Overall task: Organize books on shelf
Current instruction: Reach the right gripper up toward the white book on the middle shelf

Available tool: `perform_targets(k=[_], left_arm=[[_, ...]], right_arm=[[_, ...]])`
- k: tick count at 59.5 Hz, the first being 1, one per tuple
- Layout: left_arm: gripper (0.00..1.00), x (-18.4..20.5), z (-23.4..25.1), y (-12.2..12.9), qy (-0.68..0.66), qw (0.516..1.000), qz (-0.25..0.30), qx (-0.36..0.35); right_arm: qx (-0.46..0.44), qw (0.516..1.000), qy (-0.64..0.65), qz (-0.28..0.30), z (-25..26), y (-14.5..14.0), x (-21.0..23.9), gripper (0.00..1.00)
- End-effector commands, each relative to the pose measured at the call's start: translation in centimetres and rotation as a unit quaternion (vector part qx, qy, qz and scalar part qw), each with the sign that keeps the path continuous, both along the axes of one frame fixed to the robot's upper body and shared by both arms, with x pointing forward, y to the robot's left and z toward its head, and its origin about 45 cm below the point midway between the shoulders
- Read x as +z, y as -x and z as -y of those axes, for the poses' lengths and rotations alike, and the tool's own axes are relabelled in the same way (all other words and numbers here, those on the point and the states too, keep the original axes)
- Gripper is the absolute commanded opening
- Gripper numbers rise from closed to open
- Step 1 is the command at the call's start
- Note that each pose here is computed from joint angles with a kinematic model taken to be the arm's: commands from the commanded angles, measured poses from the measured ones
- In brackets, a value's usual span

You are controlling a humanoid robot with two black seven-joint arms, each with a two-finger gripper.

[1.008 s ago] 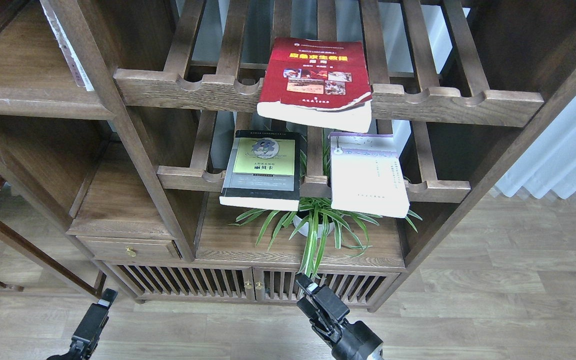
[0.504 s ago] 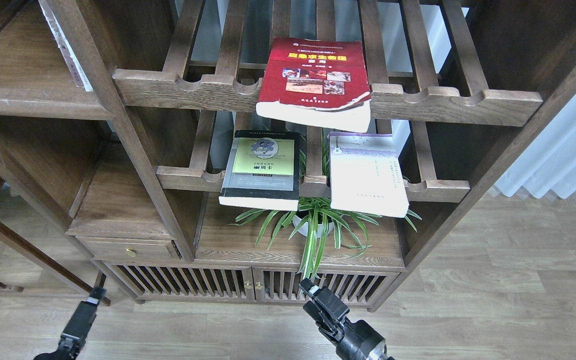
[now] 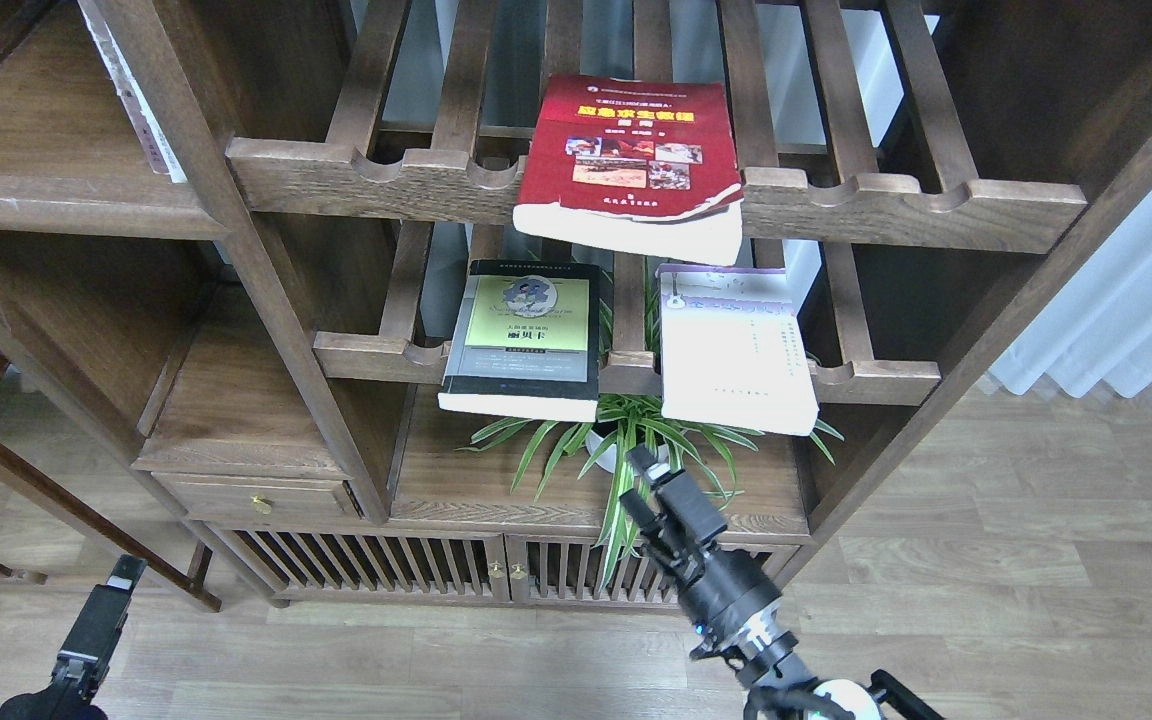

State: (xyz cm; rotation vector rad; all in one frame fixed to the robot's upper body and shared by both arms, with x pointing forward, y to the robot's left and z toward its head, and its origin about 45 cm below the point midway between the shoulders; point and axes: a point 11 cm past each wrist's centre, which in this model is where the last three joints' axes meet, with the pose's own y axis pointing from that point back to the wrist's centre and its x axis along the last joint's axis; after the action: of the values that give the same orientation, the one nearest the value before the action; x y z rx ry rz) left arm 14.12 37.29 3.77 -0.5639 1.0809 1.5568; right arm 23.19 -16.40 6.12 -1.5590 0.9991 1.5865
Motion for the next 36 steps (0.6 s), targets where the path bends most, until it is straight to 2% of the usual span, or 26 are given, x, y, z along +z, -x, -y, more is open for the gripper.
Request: perform_targets(k=[1,17,25,36], left_arm=[[1.00,0.1,-0.2,-0.2,-0.002,1.000,0.003,0.002],[1.00,0.5,-1.2,-0.6,-0.010,1.000,0.010,0.012],[1.00,0.6,-1.3,-0.6,-0.012,1.000,0.010,0.011],[1.00,0.7,-2.0,-0.7,-0.017,1.000,0.012,0.022]], right_arm=[[-0.021,1.000,-0.007,0.003,0.8,-1.6,0.3,1.00],[-0.041,0.999,-0.005,0.004,1.3,-2.6,0.3,1.00],[-0.076,0.997,0.008,0.002,3.2,-3.9,-0.1,0.99],[-0.111,0.994,-0.008,-0.013,4.6,-4.6,-0.5,0.93]])
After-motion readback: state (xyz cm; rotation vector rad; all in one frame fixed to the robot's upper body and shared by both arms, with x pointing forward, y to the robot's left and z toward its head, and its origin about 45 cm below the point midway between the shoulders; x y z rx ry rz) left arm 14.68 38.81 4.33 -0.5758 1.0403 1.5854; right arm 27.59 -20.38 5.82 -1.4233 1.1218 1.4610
